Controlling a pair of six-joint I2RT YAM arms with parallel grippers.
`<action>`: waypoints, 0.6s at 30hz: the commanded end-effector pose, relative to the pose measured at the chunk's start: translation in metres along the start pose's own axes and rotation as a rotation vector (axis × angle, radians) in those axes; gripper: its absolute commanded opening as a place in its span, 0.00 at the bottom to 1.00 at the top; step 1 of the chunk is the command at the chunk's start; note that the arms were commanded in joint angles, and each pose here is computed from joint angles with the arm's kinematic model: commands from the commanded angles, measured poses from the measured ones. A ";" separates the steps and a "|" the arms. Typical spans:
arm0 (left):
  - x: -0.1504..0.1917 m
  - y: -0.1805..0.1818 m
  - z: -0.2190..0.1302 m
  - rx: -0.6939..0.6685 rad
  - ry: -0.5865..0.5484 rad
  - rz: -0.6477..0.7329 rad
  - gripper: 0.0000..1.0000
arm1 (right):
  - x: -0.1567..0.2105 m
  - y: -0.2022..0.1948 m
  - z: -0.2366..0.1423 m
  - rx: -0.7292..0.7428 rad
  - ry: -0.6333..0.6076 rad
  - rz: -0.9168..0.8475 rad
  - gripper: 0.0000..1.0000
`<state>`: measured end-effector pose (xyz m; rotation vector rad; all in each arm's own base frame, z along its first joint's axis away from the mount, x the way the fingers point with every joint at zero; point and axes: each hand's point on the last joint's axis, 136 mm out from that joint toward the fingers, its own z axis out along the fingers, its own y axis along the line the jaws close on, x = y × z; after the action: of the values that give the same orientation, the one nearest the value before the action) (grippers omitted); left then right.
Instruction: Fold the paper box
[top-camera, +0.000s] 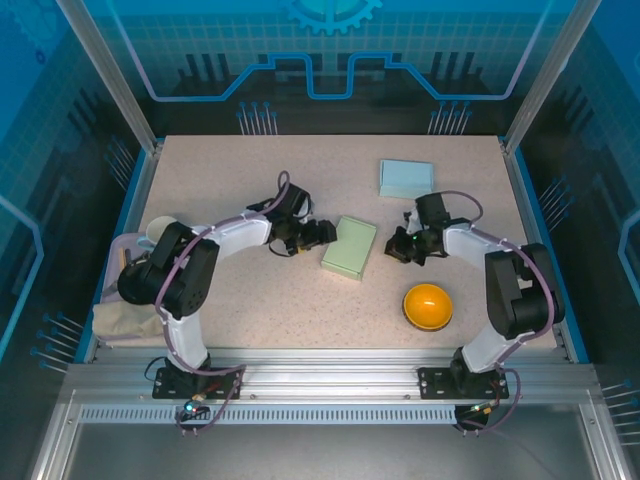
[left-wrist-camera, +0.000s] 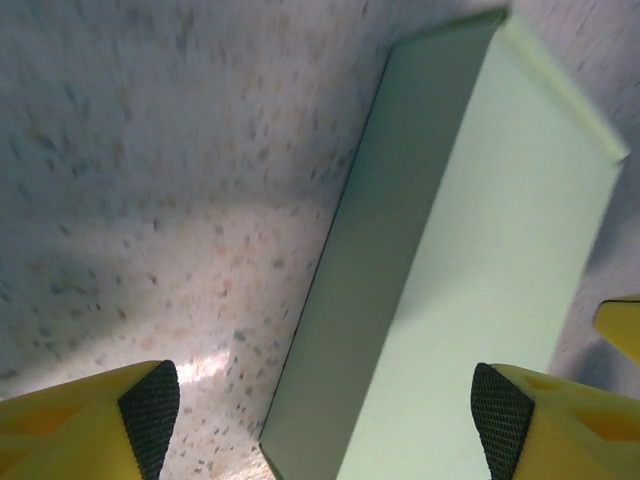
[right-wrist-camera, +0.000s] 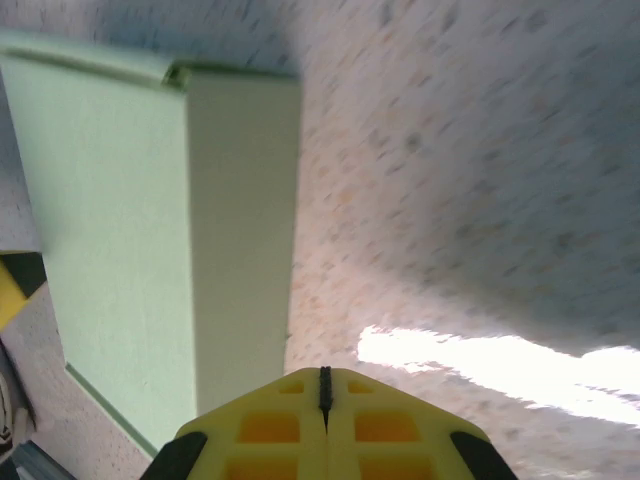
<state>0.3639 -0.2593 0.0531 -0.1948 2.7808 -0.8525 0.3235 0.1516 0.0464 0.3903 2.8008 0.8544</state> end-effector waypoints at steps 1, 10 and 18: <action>0.007 -0.018 -0.002 0.064 -0.008 0.006 0.80 | 0.036 0.000 0.011 0.057 0.061 0.007 0.00; 0.022 -0.030 0.011 0.083 0.018 0.006 0.80 | 0.064 0.015 0.033 0.022 0.071 0.032 0.00; 0.032 -0.027 0.014 0.058 0.034 -0.017 0.80 | 0.071 0.026 0.051 -0.057 0.098 0.045 0.00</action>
<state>0.3454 -0.2944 0.0529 -0.1648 2.7693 -0.9340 0.2718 0.2080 0.0137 0.4134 2.8801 0.9182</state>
